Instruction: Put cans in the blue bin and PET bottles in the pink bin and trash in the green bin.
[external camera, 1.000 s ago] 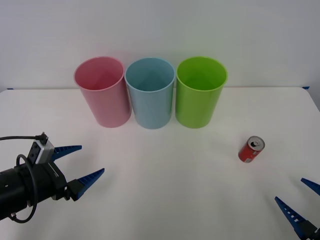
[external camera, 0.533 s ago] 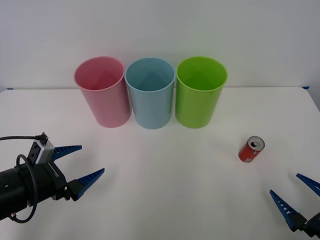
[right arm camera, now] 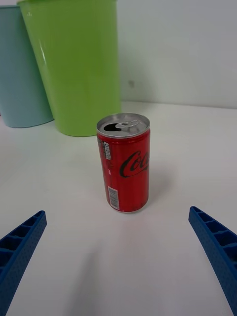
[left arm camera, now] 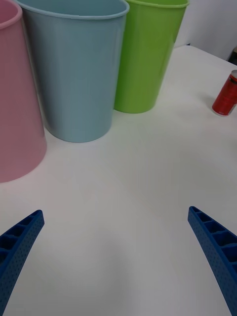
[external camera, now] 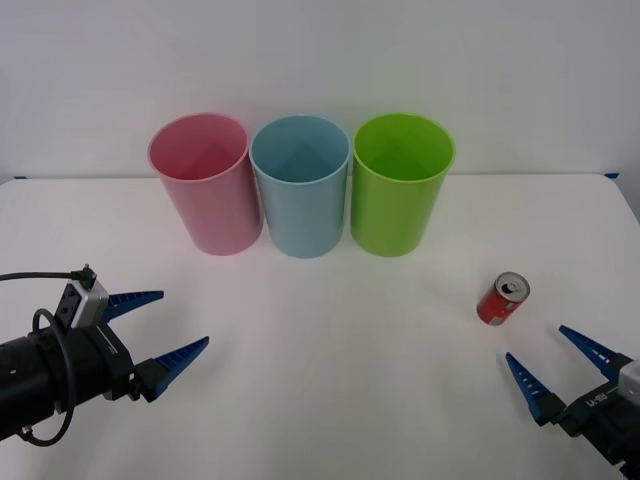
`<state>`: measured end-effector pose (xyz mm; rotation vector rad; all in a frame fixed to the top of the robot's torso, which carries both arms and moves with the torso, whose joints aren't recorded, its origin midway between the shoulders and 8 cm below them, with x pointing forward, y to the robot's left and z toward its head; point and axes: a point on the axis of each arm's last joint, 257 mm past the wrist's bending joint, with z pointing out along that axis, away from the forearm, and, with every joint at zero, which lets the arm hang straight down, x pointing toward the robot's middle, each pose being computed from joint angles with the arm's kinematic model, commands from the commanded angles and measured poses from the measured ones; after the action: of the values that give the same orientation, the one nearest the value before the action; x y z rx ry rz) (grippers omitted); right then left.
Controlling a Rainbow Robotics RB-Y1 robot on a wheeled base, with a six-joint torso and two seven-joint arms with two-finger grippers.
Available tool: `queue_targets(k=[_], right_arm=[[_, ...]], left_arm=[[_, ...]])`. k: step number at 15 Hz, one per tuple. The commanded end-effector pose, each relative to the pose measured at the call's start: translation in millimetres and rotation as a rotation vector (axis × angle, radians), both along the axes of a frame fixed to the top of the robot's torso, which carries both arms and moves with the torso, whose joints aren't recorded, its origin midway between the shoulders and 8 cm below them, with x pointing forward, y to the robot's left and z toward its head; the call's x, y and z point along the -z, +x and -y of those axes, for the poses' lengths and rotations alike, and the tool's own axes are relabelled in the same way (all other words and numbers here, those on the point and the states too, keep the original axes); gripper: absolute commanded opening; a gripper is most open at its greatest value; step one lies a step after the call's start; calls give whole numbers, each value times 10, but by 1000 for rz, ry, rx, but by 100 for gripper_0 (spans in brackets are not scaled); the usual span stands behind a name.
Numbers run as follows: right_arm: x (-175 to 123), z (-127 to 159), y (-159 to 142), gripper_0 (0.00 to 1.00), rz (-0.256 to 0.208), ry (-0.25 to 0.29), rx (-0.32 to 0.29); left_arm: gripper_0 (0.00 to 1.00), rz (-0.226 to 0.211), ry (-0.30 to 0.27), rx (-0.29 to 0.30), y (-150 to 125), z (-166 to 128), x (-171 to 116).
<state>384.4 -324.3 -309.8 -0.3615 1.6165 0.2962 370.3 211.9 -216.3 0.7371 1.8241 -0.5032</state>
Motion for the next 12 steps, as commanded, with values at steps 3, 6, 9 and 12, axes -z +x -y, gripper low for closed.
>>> queue_targets(k=[3,6,9,12], right_arm=[[-10,-123,290,100,11,7,50],[17,-215,415,100,1,12,67],[9,-274,511,100,-1,17,77],[-26,-327,625,100,0,32,91]], left_arm=[[100,0,0,0,0,0,0],[100,0,0,0,0,0,0],[100,0,0,0,0,0,0],[100,0,0,0,0,0,0]])
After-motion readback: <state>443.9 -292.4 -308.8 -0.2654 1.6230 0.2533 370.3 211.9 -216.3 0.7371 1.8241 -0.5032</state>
